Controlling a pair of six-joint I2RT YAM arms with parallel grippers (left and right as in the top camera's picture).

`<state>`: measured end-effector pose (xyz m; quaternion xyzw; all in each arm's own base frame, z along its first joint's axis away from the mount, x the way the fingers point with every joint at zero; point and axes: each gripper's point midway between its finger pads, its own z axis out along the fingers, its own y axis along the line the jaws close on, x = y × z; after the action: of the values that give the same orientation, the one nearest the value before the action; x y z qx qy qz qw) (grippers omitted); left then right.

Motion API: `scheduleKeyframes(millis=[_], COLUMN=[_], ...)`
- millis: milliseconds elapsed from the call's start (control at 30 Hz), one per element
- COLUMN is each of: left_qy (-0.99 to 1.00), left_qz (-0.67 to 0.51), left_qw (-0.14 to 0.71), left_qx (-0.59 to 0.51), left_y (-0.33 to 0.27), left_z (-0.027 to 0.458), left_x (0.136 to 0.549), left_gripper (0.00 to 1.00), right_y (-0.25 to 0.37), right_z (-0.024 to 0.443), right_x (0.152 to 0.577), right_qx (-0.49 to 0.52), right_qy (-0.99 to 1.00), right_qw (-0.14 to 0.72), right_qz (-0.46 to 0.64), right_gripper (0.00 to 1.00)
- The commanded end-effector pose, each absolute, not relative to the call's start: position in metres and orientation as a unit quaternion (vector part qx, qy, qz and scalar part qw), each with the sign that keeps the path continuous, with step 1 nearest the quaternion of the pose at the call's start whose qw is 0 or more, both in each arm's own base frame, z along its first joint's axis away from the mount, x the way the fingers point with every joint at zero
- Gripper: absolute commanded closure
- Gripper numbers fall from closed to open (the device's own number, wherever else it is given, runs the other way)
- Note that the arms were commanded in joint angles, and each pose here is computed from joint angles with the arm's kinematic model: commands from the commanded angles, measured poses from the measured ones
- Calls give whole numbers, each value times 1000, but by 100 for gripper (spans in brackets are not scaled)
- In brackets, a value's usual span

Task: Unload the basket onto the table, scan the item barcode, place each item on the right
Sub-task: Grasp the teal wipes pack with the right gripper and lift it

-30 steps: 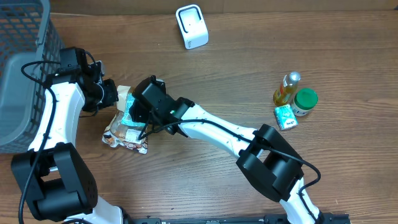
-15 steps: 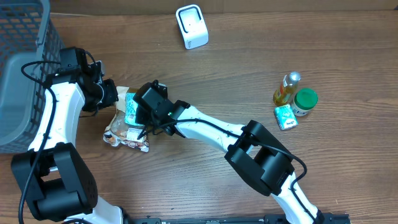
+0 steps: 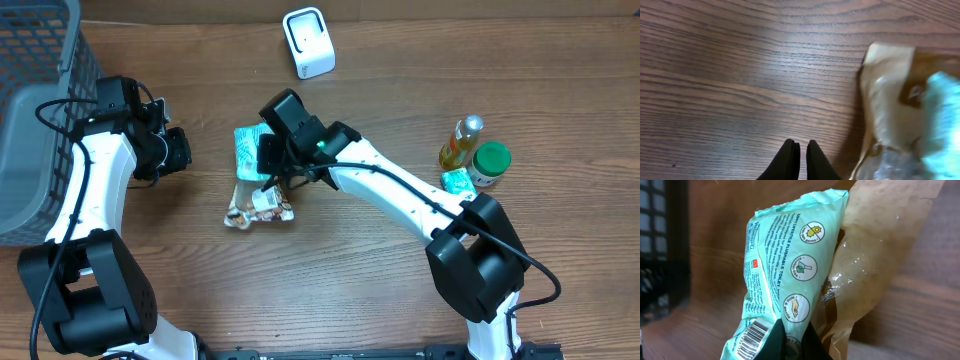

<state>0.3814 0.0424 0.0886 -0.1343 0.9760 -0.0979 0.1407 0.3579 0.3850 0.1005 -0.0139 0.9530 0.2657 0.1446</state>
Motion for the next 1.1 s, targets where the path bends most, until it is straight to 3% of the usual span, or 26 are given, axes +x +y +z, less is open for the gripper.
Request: scheduleKeyframes(millis=[0, 233, 433, 633, 700, 867, 967, 1067], left_qy=[975, 975, 976, 976, 976, 976, 976, 976], left_qz=[-118, -118, -117, -117, -117, -117, -117, -117], left_qw=[139, 135, 134, 134, 134, 132, 132, 132], left_qx=[-130, -130, -127, -127, -127, -127, -127, -127], left_y=[36, 35, 36, 36, 36, 35, 35, 35], left_z=[92, 92, 91, 91, 91, 91, 91, 91], left_x=[377, 375, 375, 375, 375, 374, 374, 374], left_gripper=[90, 90, 88, 89, 87, 87, 87, 84], right_y=[400, 440, 442, 436, 434, 436, 436, 437], right_z=[79, 94, 96, 88, 88, 69, 48, 34], right_x=[336, 332, 339, 346, 348, 343, 343, 338], right_qx=[-43, -96, -97, -87, -84, -88, -87, -90], right_qy=[955, 930, 927, 934, 935, 941, 946, 949], right_qw=[107, 147, 170, 197, 197, 188, 184, 164], right_qz=[274, 324, 321, 285, 283, 268, 253, 253], right_gripper=[96, 96, 84, 88, 74, 55, 56, 64])
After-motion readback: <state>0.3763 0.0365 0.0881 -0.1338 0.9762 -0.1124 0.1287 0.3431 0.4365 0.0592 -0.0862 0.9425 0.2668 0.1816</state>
